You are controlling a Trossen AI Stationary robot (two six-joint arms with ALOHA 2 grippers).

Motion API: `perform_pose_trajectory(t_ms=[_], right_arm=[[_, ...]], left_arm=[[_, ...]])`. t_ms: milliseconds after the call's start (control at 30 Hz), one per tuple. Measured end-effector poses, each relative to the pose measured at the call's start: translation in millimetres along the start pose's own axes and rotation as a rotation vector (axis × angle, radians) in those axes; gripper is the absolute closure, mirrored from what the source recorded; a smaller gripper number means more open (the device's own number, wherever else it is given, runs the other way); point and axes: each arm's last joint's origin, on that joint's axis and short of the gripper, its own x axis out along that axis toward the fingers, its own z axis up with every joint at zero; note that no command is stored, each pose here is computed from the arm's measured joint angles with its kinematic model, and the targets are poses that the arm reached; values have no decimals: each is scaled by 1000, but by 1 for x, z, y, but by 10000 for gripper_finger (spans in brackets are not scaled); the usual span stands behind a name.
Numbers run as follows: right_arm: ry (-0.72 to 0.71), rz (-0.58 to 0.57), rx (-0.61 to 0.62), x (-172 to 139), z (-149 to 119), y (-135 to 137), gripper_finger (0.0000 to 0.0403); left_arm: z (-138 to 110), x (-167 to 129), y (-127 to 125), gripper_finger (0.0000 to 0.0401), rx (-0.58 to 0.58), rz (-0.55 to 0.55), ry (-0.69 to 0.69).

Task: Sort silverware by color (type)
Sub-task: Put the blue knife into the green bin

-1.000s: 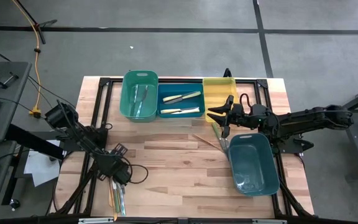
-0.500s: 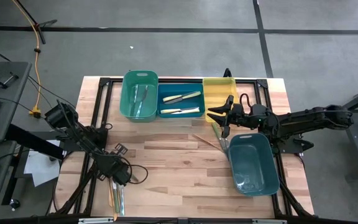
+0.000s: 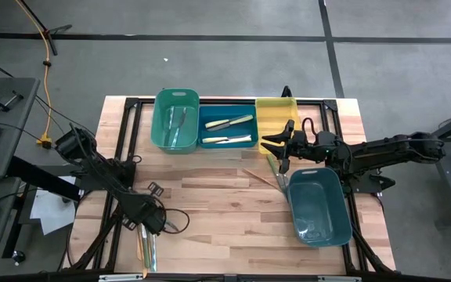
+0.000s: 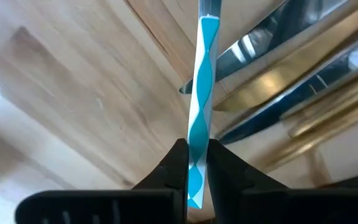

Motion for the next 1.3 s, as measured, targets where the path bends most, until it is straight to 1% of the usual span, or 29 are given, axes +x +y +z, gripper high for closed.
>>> perform_pose_trajectory(t_ms=[67,133,233,300,400,567,633,733,800,900,1033,1133,1200,1300], right_arm=[[0,0,0,0,0,0,300],[0,0,0,0,0,0,300],[0,0,0,0,0,0,300],[0,0,0,0,0,0,300],[0,0,4,0,0,0,300],[0,0,4,0,0,0,300],[0,0,4,0,0,0,300],[0,0,4,0,0,0,300],[1,0,5,0,0,0,300],[10,0,4,0,-1,0,300],[20,0,3,0,-2,0,300],[19,0,2,0,-2,0,300],[15,0,0,0,-2,0,300],[-11,5,2,0,1,0,300]], left_arm=[[2,-10,1,375,-3,5,-31],[6,-23,3,373,-14,18,-96],[9,-43,12,372,-51,70,-180],[10,-59,21,372,-95,125,-253],[11,-79,40,373,-199,206,-389],[17,-108,74,372,-310,282,-714],[22,-120,90,373,-337,317,-855],[29,-135,111,375,-355,403,-1064],[32,-136,124,375,-345,449,-1194],[31,-127,140,375,-363,508,-1342],[18,-95,154,375,-481,555,-1433],[0,-81,161,375,-590,598,-1560],[-11,-73,164,375,-652,613,-1615],[-25,-66,167,375,-719,621,-1626]])
